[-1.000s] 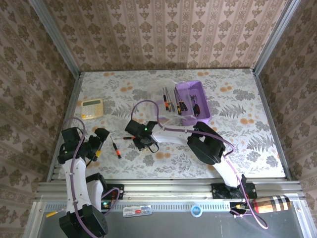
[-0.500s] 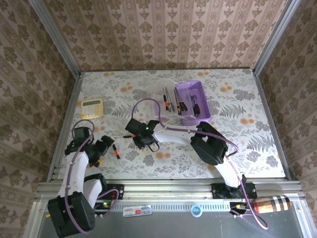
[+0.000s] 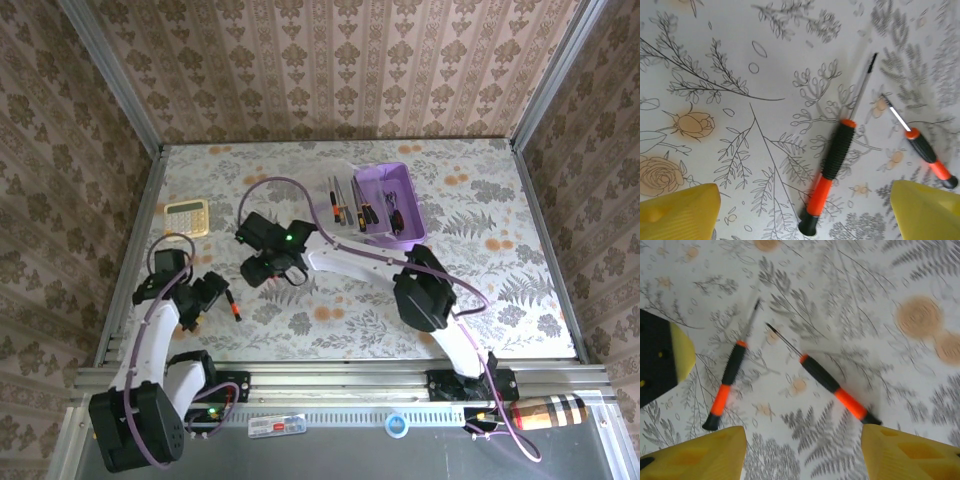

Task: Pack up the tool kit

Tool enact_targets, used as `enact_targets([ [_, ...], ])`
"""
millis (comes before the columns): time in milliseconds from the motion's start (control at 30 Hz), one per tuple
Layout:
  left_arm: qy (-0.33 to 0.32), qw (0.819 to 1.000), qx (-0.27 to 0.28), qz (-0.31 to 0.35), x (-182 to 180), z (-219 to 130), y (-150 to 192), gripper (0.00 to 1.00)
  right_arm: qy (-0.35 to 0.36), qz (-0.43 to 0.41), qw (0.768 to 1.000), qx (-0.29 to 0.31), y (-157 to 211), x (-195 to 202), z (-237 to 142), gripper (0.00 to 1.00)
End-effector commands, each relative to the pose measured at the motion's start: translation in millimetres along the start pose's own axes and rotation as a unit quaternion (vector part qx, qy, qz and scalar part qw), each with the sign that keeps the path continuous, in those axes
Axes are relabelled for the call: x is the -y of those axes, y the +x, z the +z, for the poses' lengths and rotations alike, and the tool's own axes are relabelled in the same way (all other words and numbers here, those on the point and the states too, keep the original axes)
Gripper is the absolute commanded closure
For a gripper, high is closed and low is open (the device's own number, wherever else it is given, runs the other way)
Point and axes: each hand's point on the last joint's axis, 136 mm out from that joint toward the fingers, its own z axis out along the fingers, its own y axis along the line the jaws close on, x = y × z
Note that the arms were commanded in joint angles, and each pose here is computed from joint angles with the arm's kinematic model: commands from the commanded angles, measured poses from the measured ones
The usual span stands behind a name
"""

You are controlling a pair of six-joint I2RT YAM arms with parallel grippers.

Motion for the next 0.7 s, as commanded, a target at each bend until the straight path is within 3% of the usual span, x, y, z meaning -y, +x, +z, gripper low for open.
enact_targets([
  [0, 0.015, 1.0, -0.002, -0.016, 1.3, -19.2, 0.8, 0.1, -0.015, -0.069, 0.995, -0.074, 29.4, 6.3, 29.0, 0.35],
  [400, 0.084, 0.996, 0.005, -0.042, 18.5, -42.9, -10.2, 0.08, 0.001, -0.096, 0.989, -0.114, 44.8, 25.2, 73.1, 0.36],
  [667, 0.103, 0.993, 0.007, -0.05, 21.0, -42.3, -10.6, 0.07, 0.055, -0.059, 0.991, -0.109, 47.4, 45.0, 77.8, 0.59],
])
